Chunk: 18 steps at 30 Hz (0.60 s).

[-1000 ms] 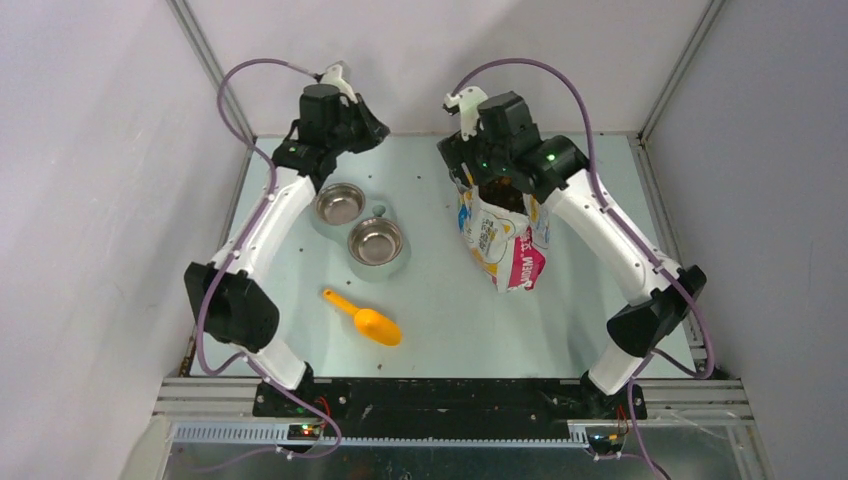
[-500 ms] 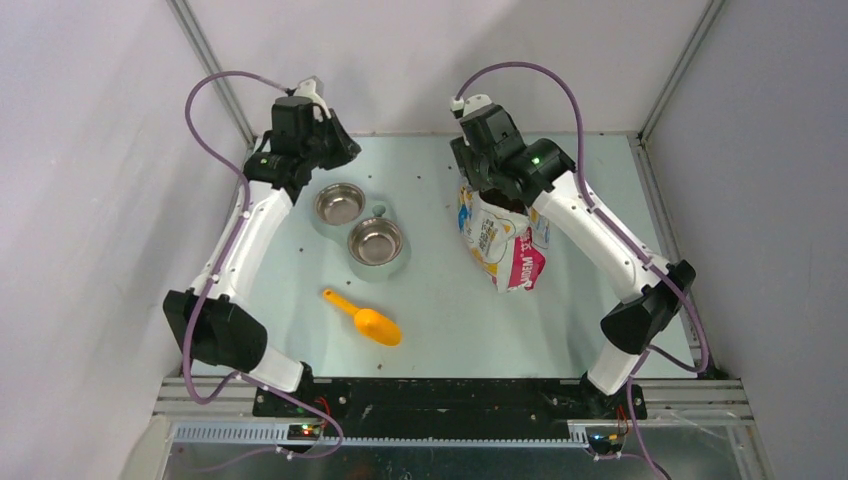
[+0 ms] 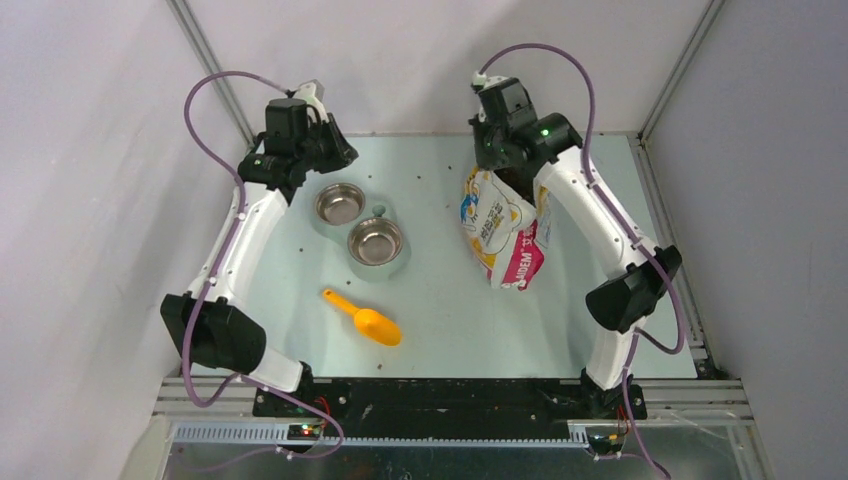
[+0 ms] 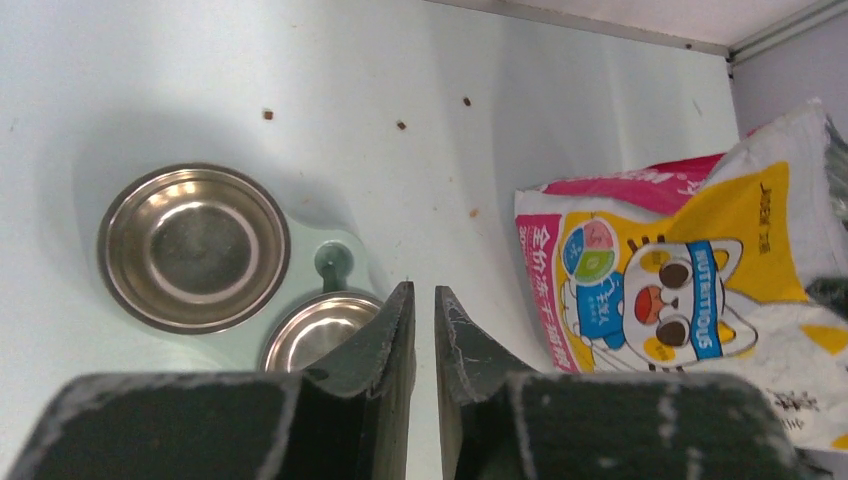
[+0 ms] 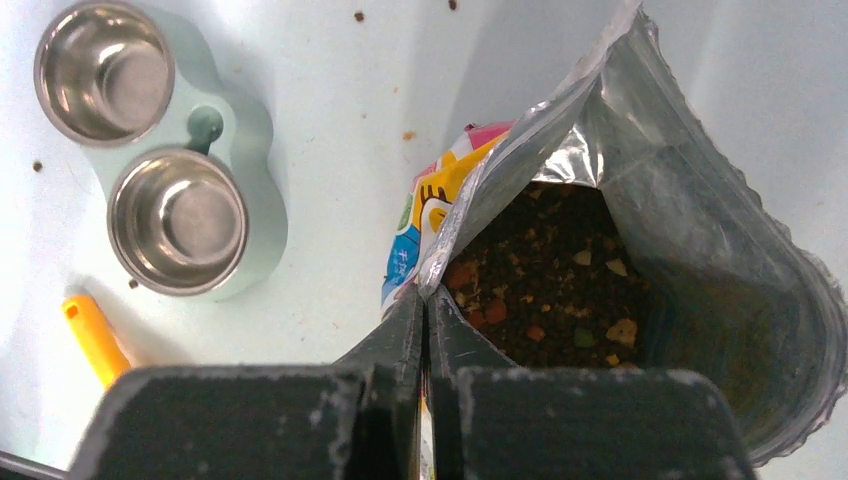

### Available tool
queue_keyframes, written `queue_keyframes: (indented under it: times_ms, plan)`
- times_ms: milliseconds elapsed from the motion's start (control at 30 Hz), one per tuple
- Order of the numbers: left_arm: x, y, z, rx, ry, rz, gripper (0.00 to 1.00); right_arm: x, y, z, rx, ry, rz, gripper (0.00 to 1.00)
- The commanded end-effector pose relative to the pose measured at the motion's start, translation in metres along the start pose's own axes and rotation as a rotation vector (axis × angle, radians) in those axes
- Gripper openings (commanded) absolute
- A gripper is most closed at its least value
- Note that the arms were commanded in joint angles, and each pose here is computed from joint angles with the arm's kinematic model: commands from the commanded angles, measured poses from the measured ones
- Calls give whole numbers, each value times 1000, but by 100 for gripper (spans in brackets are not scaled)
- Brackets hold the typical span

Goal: Serve the pet food

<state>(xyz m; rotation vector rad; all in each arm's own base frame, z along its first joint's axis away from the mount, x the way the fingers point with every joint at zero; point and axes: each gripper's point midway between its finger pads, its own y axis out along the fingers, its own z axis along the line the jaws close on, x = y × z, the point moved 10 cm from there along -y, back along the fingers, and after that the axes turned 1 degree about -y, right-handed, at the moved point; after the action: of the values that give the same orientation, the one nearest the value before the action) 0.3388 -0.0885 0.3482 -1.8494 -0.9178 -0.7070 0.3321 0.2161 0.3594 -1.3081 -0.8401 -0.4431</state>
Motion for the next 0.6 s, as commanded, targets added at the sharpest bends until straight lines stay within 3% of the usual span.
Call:
queue_keyframes:
  times_ms: [0, 133, 233, 267, 333, 367, 433, 567]
  plan:
    - [15, -8, -10, -112, 67, -24, 19, 58, -18, -15, 66, 155, -277, 0]
    - [10, 3, -9, -153, 93, 11, 21, 68, -1, -21, 46, 179, -294, 0]
    - [7, 4, -8, -189, 160, 10, 26, 67, 5, -14, 149, 133, -266, 2]
    - [5, 0, -8, -215, 182, 2, 30, 66, 4, -14, 161, 112, -262, 8]
    - [0, -11, -8, -261, 267, -19, 36, 62, -6, -10, 255, 58, -251, 30]
    - [-2, -15, -6, -278, 337, -31, 40, 59, -8, -10, 310, 26, -236, 44]
    - [-13, -31, -5, -379, 507, -26, 45, 55, -25, -15, 385, -17, -244, 61]
    - [-53, -58, 15, -472, 815, 40, 54, 46, -68, -37, 516, -105, -290, 73]
